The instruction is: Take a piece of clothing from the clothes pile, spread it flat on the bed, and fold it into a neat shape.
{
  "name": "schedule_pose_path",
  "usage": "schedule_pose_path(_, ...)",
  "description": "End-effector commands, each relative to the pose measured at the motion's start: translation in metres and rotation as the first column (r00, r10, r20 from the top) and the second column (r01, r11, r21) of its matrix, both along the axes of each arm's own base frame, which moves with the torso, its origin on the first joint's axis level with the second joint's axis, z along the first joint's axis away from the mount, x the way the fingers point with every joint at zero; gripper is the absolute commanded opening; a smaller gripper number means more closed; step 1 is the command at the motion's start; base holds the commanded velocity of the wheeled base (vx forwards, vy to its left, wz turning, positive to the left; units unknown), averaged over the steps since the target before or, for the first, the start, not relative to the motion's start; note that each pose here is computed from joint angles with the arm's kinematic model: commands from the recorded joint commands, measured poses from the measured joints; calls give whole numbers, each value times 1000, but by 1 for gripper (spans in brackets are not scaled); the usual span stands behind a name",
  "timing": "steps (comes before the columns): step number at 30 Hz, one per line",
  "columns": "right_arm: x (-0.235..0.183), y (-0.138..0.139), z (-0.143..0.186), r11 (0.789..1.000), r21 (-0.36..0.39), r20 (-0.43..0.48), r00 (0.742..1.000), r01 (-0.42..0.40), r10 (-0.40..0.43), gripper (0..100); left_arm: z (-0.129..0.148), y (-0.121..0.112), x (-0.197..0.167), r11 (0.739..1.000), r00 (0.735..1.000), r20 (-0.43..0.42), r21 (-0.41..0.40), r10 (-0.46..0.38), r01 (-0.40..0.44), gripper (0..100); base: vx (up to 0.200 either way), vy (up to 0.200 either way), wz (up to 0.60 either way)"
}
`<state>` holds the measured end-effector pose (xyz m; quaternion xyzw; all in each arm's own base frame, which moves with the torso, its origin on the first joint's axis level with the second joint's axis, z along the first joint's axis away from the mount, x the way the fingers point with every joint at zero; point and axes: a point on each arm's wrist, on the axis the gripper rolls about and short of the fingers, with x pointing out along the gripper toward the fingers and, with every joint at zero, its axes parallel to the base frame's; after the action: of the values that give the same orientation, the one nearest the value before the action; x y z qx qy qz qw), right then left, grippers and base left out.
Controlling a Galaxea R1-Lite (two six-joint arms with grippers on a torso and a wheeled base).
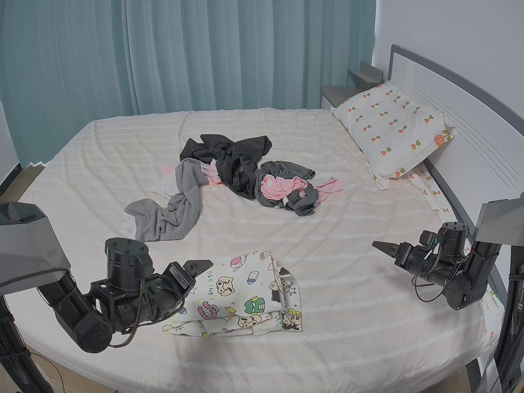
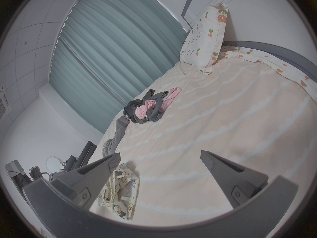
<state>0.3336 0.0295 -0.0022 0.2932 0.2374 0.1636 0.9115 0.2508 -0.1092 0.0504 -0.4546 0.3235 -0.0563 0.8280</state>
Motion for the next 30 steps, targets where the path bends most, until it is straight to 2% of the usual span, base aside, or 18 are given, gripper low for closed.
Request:
schedule_pose_path(1, -3, 11, -1, 1000, -1, -5, 1000, -31, 31, 100, 1, 13, -1, 999, 999, -5, -36, 40, -40, 100, 0, 0, 0)
schedule_pose_path(7, -4, 21, -1, 998, -2, -7, 998, -60, 60, 100, 4, 25, 2, 994, 999, -20, -97, 42, -44, 100, 0, 0, 0)
schedule_pose_path(28, 1, 33, -12, 995, -9, -22, 995, -96, 96, 100, -5, 26, 2, 995, 997, -55, -85, 47, -52, 100, 0, 200, 0)
schedule_pose_path(30, 3, 37, -13, 994, -9, -16, 994, -107, 107, 100, -6, 26, 2, 995, 997, -56, -85, 47, -52, 100, 0, 0, 0)
